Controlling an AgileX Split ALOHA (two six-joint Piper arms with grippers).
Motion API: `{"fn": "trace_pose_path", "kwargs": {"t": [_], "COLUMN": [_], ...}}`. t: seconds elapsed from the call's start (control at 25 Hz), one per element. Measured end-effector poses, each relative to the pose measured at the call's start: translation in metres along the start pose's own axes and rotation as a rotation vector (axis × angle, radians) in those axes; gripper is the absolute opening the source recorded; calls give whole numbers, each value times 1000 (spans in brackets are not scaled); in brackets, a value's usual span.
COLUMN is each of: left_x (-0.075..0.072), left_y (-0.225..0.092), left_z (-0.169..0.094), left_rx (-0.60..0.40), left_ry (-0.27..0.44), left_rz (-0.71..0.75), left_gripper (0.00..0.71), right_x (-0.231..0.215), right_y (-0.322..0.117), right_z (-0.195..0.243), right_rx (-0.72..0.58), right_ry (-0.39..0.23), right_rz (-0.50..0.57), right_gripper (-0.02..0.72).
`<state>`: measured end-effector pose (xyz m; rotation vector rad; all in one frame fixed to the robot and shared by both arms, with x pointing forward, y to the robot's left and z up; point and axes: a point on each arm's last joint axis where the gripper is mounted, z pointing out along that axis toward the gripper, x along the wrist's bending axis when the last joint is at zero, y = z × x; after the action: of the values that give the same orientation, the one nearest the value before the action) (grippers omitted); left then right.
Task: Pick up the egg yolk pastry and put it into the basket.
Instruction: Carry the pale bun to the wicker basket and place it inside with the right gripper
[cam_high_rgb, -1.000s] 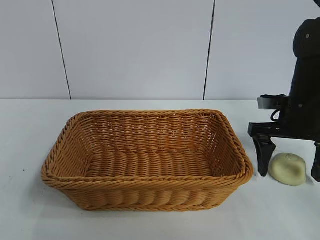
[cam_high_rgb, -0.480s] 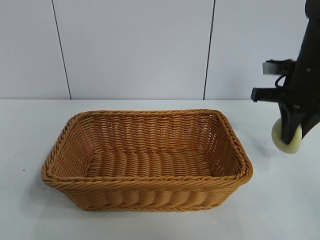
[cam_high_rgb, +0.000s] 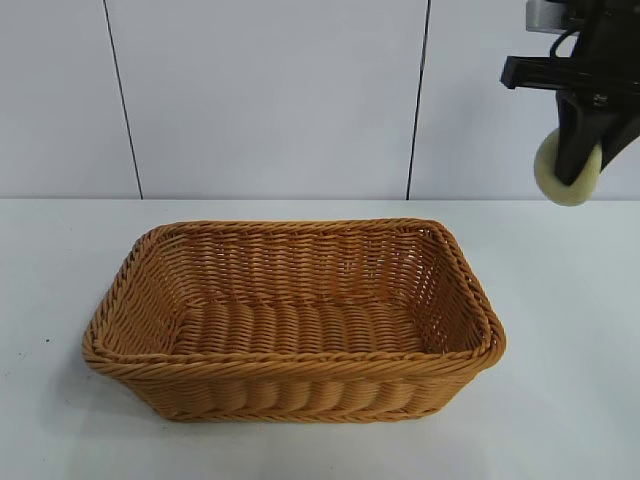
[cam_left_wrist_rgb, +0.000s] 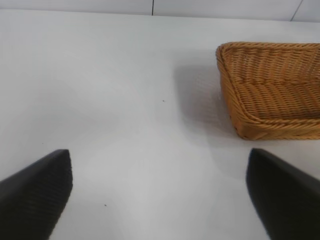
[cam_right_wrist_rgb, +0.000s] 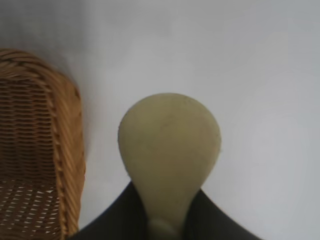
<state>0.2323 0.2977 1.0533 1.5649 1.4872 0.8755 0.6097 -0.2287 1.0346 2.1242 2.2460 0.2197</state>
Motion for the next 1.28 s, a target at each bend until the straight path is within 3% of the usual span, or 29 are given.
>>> {"fn": "trace_pose_path", "kwargs": {"t": [0.36, 0.56, 0.76, 1.08, 1.2, 1.28], "left_x": [0, 0, 0, 0, 0, 0], "left_y": [0, 0, 0, 0, 0, 0], "left_z": [0, 0, 0, 0, 0, 0], "left_rx": [0, 0, 0, 0, 0, 0], "left_ry": [0, 0, 0, 0, 0, 0], "left_rz": [1, 1, 1, 1, 1, 1], "left_gripper": [696, 696, 696, 696, 696, 696], "right_x": [117, 161, 175, 177, 177, 177], "right_y": [-28, -41, -37, -34, -34, -34], "right_z": [2, 13, 45, 101, 103, 103], "right_rx": [-35, -79, -70, 29, 32, 31], "right_ry": [109, 151, 153, 104, 101, 102], "right_rz": [-244, -310, -298, -294, -298, -300], "right_gripper": [54, 54, 53, 58, 118, 226]}}
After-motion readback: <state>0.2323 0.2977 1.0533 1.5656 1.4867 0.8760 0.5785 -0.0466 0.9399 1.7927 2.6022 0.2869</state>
